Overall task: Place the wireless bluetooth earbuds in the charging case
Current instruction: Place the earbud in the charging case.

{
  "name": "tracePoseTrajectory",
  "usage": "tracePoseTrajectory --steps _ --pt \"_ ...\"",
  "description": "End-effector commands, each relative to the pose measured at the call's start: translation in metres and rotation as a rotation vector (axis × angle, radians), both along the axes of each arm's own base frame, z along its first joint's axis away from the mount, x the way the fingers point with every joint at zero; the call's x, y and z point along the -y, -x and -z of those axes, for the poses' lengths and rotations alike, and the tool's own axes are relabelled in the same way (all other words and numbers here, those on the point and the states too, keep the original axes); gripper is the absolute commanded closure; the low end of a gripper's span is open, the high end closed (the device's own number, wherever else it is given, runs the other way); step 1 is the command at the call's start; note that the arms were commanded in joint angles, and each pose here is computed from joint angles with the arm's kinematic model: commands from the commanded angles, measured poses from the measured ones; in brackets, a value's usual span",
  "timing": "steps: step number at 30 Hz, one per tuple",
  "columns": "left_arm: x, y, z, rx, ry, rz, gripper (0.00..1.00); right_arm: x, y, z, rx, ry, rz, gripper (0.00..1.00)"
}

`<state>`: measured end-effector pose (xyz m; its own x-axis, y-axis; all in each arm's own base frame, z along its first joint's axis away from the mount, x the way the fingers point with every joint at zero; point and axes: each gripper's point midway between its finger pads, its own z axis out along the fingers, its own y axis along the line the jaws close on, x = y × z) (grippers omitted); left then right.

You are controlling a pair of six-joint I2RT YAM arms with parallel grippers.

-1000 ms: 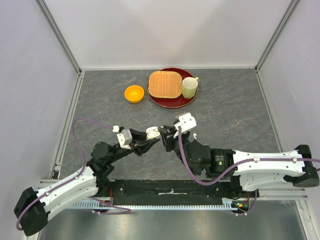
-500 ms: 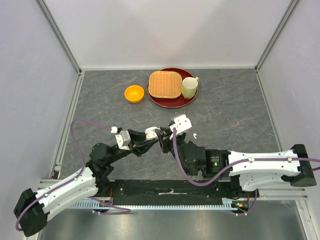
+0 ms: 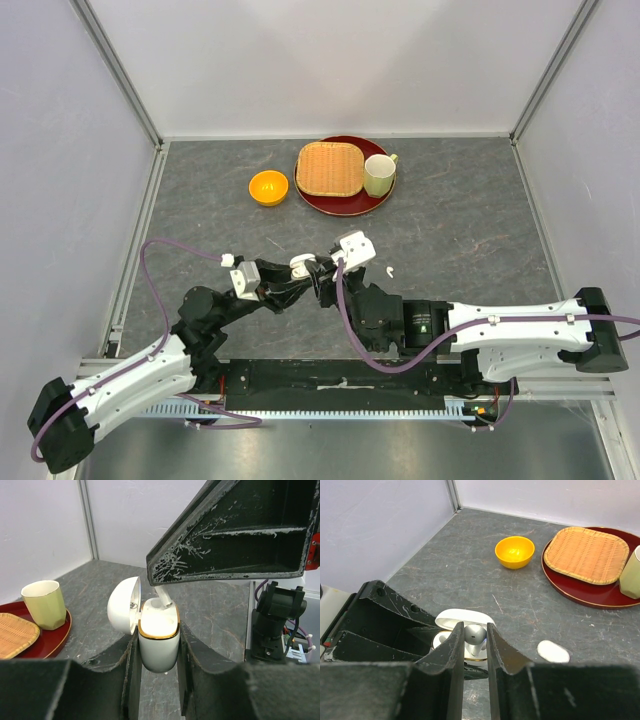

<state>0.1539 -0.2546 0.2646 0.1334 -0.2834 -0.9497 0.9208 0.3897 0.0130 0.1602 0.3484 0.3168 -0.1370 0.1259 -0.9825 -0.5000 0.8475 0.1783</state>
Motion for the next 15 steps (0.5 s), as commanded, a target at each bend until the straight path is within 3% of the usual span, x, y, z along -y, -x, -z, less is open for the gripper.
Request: tracePoseTrajectory --steps 1,15 --pt "-0.0033 0.0044 -0.0285 0.071 0.065 0.0 0.98 -0.0047 0.0013 -0.0016 0.006 -0.015 -0.003 1.0" --pt "-0.0045 0.0044 -0.0297 0.073 0.065 -0.005 0.98 0.001 -0.001 0.0052 0.026 0.028 0.012 1.0"
